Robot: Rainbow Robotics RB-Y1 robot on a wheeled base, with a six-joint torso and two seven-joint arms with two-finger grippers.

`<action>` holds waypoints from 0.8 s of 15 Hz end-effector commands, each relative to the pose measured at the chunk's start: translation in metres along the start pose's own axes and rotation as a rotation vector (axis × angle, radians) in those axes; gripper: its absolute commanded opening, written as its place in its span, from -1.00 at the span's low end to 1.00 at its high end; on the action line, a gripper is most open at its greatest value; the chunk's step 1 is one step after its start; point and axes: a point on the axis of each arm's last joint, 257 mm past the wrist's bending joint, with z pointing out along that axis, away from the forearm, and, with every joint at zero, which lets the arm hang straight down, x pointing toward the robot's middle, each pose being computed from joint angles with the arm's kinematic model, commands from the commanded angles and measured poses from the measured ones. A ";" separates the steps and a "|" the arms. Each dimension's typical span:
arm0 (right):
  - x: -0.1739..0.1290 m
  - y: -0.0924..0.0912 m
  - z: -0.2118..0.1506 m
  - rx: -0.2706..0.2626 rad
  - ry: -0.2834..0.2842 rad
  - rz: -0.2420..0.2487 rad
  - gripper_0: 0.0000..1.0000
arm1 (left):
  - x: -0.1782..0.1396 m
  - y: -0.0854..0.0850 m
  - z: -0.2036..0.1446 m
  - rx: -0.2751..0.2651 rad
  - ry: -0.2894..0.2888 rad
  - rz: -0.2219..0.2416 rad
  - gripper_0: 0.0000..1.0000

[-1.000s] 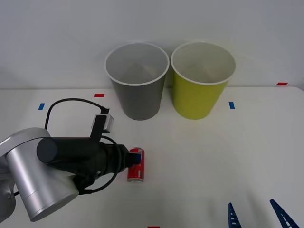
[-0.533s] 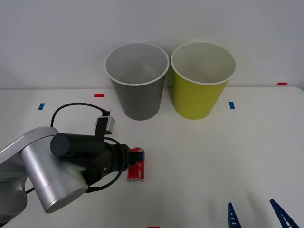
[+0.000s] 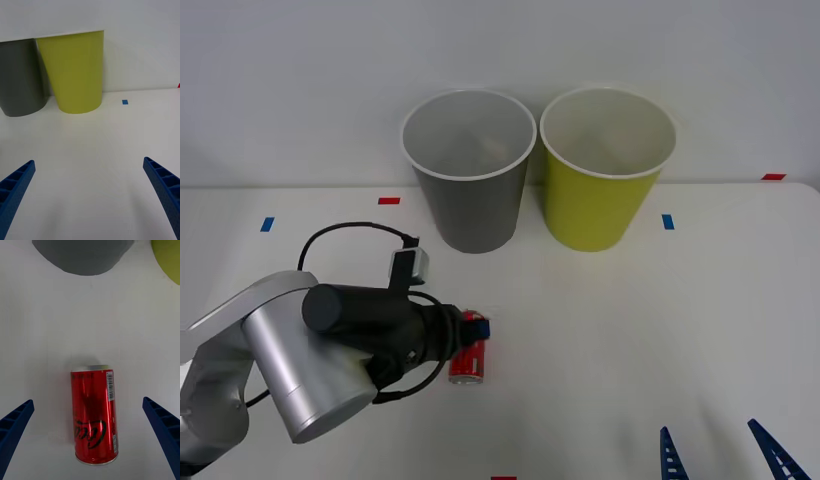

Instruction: Put cans in the gray bin and PET bottles in the light green bin.

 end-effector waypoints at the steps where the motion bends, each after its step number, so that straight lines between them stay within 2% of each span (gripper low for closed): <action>1: 0.000 0.000 0.000 0.000 0.000 0.000 1.00 | 0.001 -0.003 0.009 -0.009 0.008 0.025 1.00; 5: 0.000 0.000 0.000 0.000 0.000 0.000 1.00 | 0.006 -0.002 0.013 -0.009 0.030 -0.021 1.00; 12: 0.000 0.000 0.000 0.000 0.000 0.000 1.00 | 0.014 0.017 0.028 -0.054 0.068 -0.071 1.00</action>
